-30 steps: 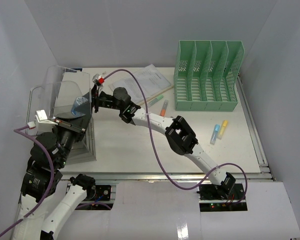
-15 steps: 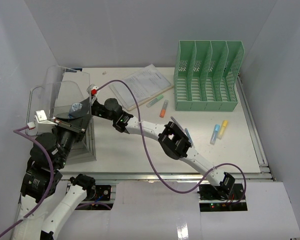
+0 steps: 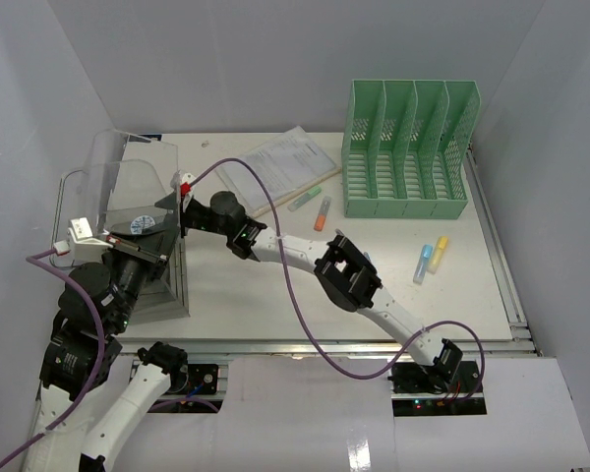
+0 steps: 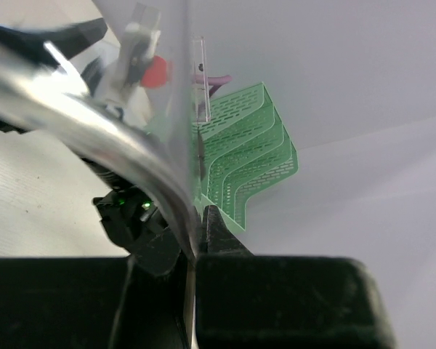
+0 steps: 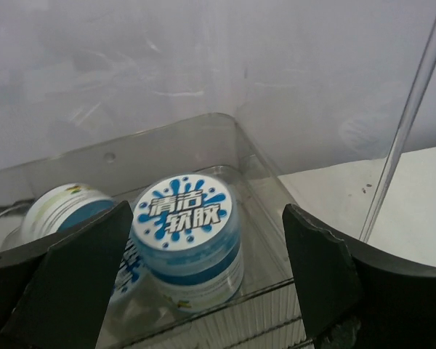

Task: Organize the desk

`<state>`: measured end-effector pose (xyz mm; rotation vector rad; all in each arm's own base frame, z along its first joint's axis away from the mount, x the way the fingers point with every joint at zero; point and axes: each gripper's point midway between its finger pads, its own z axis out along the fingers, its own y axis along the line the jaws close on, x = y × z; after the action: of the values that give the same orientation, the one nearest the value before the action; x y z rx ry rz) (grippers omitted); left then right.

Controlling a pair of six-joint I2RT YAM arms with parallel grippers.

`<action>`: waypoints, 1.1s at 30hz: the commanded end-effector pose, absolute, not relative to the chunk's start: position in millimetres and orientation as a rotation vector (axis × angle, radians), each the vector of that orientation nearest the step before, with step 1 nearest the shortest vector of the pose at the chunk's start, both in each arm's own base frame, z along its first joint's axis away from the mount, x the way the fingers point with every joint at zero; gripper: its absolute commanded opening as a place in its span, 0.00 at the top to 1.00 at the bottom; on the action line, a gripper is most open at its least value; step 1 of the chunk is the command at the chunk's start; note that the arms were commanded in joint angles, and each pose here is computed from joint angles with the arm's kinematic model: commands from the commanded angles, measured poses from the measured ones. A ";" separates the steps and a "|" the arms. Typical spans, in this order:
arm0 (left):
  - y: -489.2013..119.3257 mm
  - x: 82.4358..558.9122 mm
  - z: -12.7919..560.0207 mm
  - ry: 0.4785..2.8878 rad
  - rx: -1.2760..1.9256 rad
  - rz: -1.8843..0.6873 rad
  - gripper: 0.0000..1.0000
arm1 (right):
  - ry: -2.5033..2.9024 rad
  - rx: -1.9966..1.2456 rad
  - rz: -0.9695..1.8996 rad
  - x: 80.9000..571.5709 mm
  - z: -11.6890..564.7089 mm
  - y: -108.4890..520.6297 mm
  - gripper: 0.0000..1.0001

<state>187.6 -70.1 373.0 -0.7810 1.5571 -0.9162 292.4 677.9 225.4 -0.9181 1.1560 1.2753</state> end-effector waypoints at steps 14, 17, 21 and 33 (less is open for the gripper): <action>-83.5 204.3 312.2 1.791 -0.779 -0.793 1.00 | 1.266 -1.373 1.212 297.6 262.3 417.5 0.10; -81.2 206.8 303.7 1.818 -0.799 -0.754 1.00 | 1.281 -1.366 1.191 281.4 266.7 385.5 0.10; -82.8 207.6 298.7 1.863 -0.812 -0.734 1.00 | 1.278 -1.371 1.173 258.0 272.9 358.3 0.10; -113.3 170.2 291.2 2.110 -0.790 -0.880 0.11 | 1.276 -1.336 1.183 207.9 282.3 320.1 0.10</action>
<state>199.4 -89.5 284.7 -0.8001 1.9984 -0.7056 220.0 328.8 275.3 -1.3453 1.2936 1.1729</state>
